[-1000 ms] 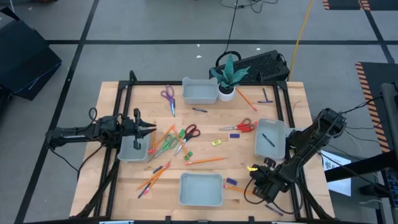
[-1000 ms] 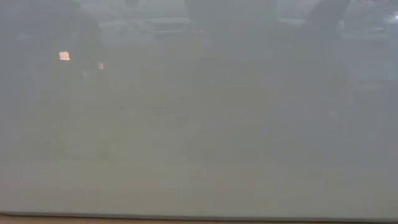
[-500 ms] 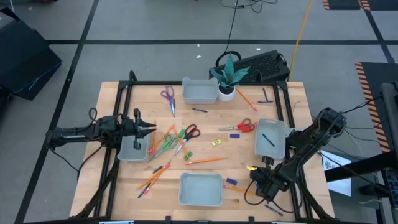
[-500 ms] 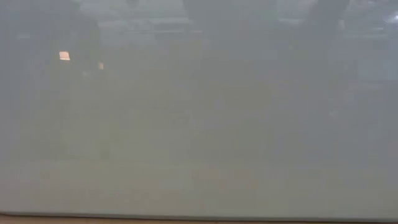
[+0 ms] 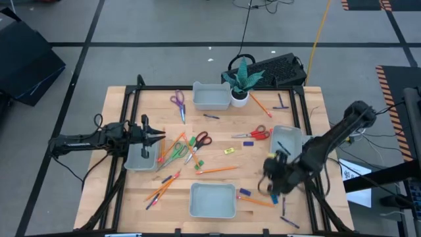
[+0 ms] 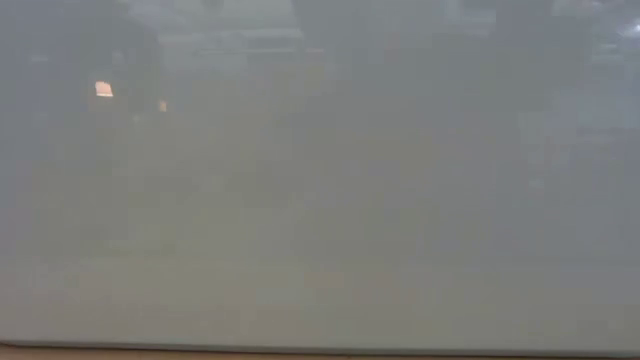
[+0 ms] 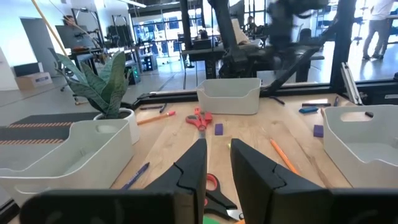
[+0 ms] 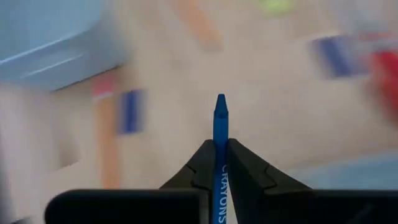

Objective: Sort crayons/erasers/pens/pencils in bins
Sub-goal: Put the blue crayon into the middle right gray bin

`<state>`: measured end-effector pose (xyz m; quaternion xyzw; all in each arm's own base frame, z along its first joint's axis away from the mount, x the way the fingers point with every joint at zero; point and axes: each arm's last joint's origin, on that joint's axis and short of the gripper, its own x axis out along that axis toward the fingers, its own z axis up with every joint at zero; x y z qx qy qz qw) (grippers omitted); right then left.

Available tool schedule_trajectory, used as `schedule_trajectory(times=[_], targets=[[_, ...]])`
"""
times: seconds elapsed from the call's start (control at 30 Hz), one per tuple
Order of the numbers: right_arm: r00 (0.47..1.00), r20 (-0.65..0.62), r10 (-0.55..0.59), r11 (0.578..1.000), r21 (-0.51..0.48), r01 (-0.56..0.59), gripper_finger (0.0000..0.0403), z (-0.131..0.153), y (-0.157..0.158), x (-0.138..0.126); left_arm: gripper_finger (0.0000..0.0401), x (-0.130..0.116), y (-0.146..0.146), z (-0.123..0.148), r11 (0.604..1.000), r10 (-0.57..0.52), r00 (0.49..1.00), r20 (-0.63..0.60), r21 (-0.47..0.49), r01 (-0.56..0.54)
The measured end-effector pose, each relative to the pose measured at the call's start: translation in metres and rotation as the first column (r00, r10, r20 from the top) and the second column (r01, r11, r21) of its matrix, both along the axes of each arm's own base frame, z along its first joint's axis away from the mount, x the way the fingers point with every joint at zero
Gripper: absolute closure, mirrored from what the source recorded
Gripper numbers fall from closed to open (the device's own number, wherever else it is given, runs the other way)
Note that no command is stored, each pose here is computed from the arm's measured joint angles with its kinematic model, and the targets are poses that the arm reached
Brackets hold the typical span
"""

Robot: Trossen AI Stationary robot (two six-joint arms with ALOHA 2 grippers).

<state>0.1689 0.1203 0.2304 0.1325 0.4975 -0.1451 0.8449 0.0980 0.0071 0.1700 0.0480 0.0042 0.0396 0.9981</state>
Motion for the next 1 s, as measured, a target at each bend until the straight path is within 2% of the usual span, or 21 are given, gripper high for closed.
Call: schedule_trajectory(times=[0.1, 0.27, 0.4, 0.7, 0.87, 1.0], targets=[[0.992, -0.022, -0.128, 0.989, -0.078, 0.126, 0.0381, 0.01, -0.03, -0.011, 0.0325, 0.0, 0.0, 0.0, 1.0, 0.0, 1.0, 0.0, 0.0, 0.0], [0.94, -0.176, -0.291, 0.944, -0.21, 0.253, 0.0381, 0.012, -0.067, -0.024, 0.0325, 0.0, 0.0, 0.0, 1.0, 0.0, 1.0, 0.0, 0.0, 0.0], [0.887, -0.286, -0.363, 0.925, -0.223, 0.307, 0.0381, 0.0, -0.081, -0.021, 0.0325, 0.0, 0.0, 0.0, 1.0, 0.0, 1.0, 0.0, 0.0, 0.0], [0.822, -0.454, -0.345, 0.937, -0.122, 0.326, 0.0381, -0.056, -0.093, -0.025, 0.0325, 0.0, 0.0, 0.0, 1.0, 0.0, 1.0, 0.001, 0.0, 0.0], [0.821, -0.485, -0.301, 0.95, -0.078, 0.302, 0.0373, -0.066, -0.091, -0.029, 0.0325, 0.0, 0.0, 0.0, 1.0, 0.0, 1.0, 0.001, 0.0, 0.0], [0.832, -0.486, -0.268, 0.961, -0.076, 0.266, 0.0344, -0.066, -0.088, -0.03, 0.0325, 0.0, 0.0, 0.0, 1.0, 0.0, 1.0, 0.001, 0.0, 0.0]])
